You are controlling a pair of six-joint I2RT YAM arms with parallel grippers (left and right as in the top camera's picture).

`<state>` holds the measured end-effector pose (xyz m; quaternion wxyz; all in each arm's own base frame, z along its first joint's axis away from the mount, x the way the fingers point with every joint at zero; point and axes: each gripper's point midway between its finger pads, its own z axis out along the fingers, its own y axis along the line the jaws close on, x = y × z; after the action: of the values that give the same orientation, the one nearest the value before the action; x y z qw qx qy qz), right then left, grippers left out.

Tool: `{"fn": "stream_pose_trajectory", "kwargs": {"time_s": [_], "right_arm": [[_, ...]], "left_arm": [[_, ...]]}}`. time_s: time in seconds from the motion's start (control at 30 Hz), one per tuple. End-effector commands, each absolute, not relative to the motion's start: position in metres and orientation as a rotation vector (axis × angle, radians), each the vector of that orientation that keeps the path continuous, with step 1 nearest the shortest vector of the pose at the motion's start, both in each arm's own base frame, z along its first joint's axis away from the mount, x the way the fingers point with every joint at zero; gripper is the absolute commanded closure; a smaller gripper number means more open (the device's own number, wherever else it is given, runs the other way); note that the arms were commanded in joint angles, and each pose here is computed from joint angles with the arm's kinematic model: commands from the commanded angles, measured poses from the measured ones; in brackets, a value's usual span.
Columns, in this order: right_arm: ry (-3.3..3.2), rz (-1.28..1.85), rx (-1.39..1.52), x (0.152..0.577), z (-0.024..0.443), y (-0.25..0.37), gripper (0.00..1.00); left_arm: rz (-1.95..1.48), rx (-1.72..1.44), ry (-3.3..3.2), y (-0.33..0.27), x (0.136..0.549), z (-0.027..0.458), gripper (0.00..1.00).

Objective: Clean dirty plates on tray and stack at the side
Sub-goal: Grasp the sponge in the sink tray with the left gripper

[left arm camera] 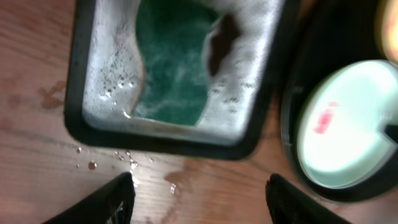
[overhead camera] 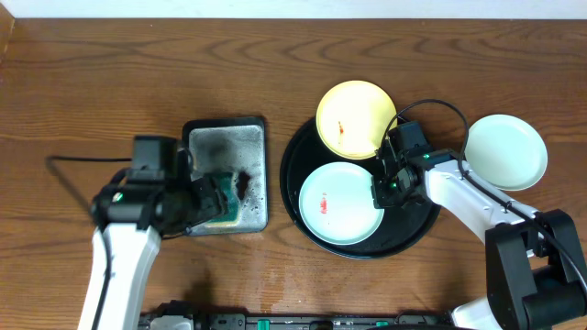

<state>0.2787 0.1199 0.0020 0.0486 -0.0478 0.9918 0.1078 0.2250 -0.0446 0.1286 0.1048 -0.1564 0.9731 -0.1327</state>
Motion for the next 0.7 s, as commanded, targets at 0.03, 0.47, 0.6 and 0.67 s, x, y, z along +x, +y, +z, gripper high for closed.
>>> {"fn": "stream_pose_trajectory", "kwargs": {"time_s": [0.03, 0.47, 0.6, 0.67], "right_arm": [[3.025, 0.16, -0.112, 0.282, -0.005, 0.103, 0.99], [3.026, 0.172, -0.114, 0.281, -0.005, 0.104, 0.99], [3.026, 0.171, -0.114, 0.281, -0.005, 0.104, 0.99], [3.026, 0.171, -0.114, 0.281, -0.005, 0.104, 0.99]], "left_arm": [[-0.294, -0.447, 2.968, -0.041, 0.229, 0.086, 0.37], [-0.092, -0.436, 3.041, -0.034, 0.277, -0.002, 0.65], [-0.073, -0.414, 3.129, -0.04, 0.267, -0.026, 0.88], [-0.065, -0.406, 3.152, -0.04, 0.263, -0.03, 0.92]]}}
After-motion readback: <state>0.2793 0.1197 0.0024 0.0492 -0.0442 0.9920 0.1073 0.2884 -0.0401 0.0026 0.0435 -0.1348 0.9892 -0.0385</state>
